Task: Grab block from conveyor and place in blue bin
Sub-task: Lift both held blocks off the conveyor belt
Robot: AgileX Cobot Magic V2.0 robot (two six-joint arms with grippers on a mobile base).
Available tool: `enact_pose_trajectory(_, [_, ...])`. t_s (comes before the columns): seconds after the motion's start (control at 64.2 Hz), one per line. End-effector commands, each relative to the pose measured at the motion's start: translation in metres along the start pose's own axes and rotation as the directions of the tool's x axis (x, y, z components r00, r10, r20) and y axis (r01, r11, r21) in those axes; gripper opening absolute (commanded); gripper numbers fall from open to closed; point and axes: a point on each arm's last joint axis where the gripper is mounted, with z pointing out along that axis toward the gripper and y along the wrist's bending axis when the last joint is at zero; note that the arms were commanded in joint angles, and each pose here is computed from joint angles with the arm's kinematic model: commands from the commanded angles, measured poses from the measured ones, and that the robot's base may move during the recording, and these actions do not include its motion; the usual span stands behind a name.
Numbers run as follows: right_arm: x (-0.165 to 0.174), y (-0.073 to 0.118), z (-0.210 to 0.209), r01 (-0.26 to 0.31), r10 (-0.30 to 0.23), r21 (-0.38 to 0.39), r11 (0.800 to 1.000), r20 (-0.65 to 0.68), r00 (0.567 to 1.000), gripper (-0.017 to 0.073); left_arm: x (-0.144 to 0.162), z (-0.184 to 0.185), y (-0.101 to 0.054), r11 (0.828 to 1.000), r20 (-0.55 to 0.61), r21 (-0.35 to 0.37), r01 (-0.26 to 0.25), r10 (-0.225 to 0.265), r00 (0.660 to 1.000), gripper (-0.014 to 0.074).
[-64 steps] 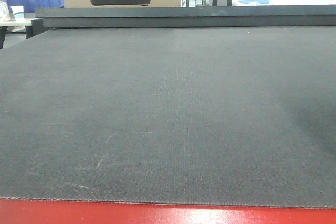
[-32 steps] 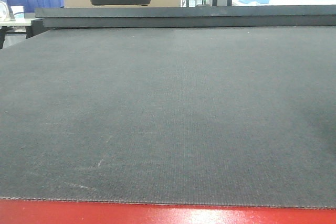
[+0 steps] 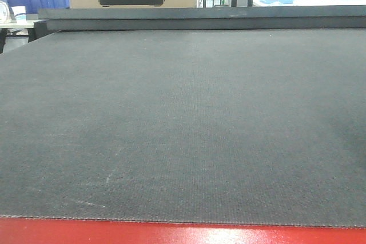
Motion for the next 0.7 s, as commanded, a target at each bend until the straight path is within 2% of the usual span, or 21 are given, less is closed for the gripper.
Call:
enact_pose_trajectory(0.0, [-0.0022, -0.0008, -0.0013, 0.011, -0.012, 0.012, 1.0, 0.032, 0.999, -0.0154, -0.0014, -0.0007, -0.0004, 1.0, 0.025, 0.005, 0.006, -0.007, 1.0, -0.0111])
enact_pose_trajectory(0.686, [-0.0022, -0.0008, -0.0013, 0.011, -0.012, 0.012, 1.0, 0.032, 0.999, -0.0154, -0.0016, -0.0007, -0.0003, 1.0, 0.027, 0.004, 0.007, -0.007, 1.0, -0.0111])
